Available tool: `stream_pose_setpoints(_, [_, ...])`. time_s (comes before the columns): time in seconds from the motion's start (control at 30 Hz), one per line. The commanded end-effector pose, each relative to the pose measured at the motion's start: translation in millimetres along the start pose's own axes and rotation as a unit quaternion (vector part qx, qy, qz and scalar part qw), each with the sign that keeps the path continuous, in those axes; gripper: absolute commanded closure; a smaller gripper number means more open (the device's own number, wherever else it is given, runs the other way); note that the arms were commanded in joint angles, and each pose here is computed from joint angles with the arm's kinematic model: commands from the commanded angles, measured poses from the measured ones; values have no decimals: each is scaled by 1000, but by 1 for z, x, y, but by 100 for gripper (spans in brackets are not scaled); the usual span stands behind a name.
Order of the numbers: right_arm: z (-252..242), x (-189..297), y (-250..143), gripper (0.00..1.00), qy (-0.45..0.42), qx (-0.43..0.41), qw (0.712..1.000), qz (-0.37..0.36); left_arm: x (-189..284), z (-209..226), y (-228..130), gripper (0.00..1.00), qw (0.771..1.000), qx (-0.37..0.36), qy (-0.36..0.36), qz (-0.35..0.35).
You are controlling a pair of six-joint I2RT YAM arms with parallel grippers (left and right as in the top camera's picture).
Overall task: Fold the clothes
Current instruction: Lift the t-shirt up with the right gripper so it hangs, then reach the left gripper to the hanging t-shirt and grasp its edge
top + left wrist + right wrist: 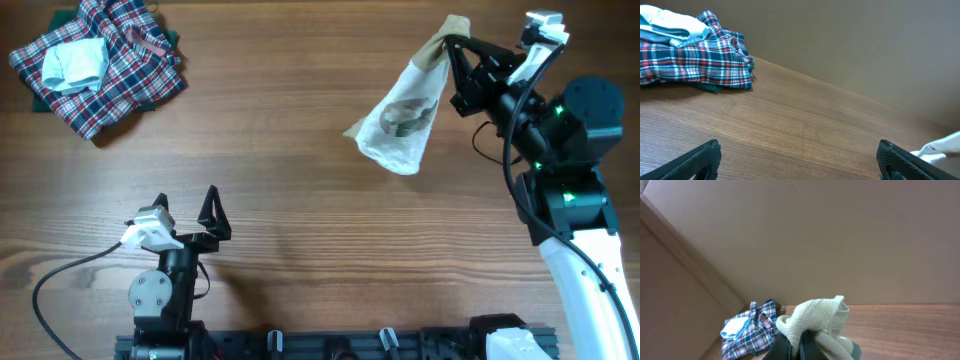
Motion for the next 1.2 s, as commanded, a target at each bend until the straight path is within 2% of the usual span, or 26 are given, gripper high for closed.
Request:
stream_pose_setpoints(0.0, [11,2,8,96,16,16,1000,-7,0,-2,-2,0,1000,-10,-8,2])
stream_pose_setpoints(0.07, [11,2,9,96,16,11,1000,-8,0,-3,-1,0,1000,-2,-10,-2])
stream_pose_setpoints(0.2, [13,2,10,96,21,-11,1000,-10,1,-18,-4,0,991,123,-58,17])
stream_pose_setpoints(0.4, [18,2,6,96,38,-38,999,4,9,-52,-10,0,957,232,-158,74])
stream_pose_setpoints(0.6, [29,3,-1,96,67,-100,992,31,17,-71,-18,0,941,232,-218,118])
stream_pose_setpoints(0.67, [38,2,-6,96,84,-110,989,42,19,-74,-23,0,931,252,-225,139])
stream_pose_setpoints(0.77, [56,-1,-9,96,111,-103,987,45,21,-80,-28,0,918,269,-240,163])
stream_pose_setpoints(0.9, [65,-2,-3,96,120,-95,988,23,30,-101,-28,0,892,260,-311,199])
stream_pose_setpoints(1.0, [63,-3,-2,96,114,-98,988,19,27,-106,-17,1,892,247,-328,188])
stream_pose_setpoints(1.17, [62,-4,-2,96,113,-98,989,18,4,-114,23,1,919,150,-312,188])
Point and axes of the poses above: each gripper's point midway between its finger pads, its own x axis back along the fingers, its own z axis along the line the jaws close on, y = z × x, the point moved 2 cm from there along x, back along the fingers, and after that the axes turned 6 degrees about -x, right-handed, at the moved point
